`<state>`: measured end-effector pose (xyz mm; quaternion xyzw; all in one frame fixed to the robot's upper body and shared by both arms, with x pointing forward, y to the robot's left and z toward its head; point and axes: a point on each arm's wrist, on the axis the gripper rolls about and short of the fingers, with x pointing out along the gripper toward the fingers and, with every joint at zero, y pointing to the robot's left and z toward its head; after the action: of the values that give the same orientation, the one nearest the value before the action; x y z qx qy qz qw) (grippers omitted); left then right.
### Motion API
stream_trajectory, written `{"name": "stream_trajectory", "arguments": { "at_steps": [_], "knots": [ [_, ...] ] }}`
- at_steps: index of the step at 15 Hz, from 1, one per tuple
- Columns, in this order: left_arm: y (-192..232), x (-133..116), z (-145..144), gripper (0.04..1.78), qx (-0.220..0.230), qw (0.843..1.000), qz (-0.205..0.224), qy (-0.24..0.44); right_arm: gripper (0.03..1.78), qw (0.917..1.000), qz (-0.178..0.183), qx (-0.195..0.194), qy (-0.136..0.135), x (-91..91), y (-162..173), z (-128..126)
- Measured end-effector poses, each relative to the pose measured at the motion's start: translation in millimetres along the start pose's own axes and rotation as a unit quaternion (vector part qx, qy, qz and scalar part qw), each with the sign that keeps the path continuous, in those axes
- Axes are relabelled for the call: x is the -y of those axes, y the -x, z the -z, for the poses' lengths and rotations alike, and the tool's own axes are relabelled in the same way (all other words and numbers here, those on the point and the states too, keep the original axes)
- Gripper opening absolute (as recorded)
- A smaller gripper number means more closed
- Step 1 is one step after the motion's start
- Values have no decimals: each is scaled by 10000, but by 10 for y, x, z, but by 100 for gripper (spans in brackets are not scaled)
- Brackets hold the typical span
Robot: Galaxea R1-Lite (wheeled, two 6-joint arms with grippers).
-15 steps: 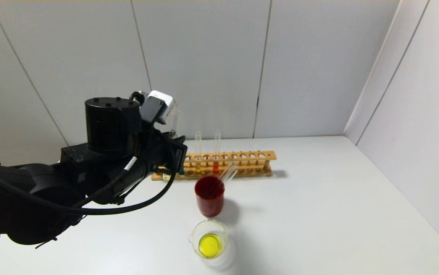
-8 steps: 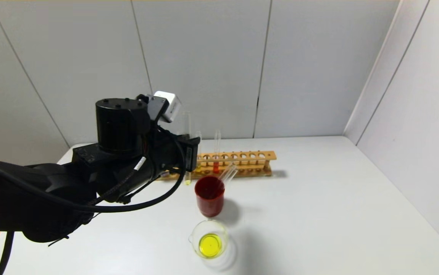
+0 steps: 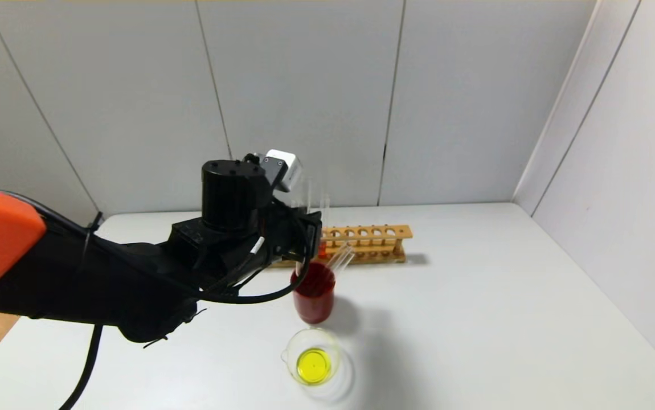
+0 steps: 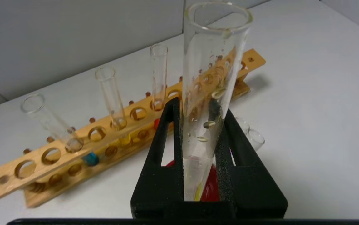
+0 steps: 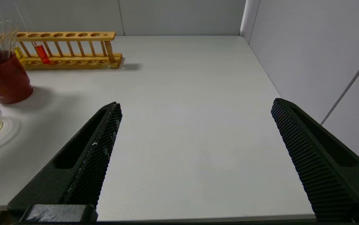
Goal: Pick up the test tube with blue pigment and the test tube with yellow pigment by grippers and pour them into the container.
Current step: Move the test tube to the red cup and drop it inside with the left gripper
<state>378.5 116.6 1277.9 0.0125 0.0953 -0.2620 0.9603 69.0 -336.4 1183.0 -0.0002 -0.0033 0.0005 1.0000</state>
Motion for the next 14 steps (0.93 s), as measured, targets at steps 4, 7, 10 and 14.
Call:
{"name": "stream_trajectory", "arguments": {
  "at_steps": [4, 7, 10, 14],
  "knots": [
    [-199, 41, 154, 33, -116, 9999, 51, -31, 175, 10000, 0, 2, 0, 0, 0, 0],
    [-325, 54, 281, 33, -191, 9998, 53, -43, 175, 10000, 2, 2, 2, 0, 0, 0],
    [-415, 56, 401, 33, -260, 9996, 45, -46, 175, 10000, 2, 0, 2, 0, 0, 0],
    [-485, -1, 525, 33, -375, 9993, -31, -36, 175, 10000, 0, 2, 2, 0, 0, 0]
  ]
}}
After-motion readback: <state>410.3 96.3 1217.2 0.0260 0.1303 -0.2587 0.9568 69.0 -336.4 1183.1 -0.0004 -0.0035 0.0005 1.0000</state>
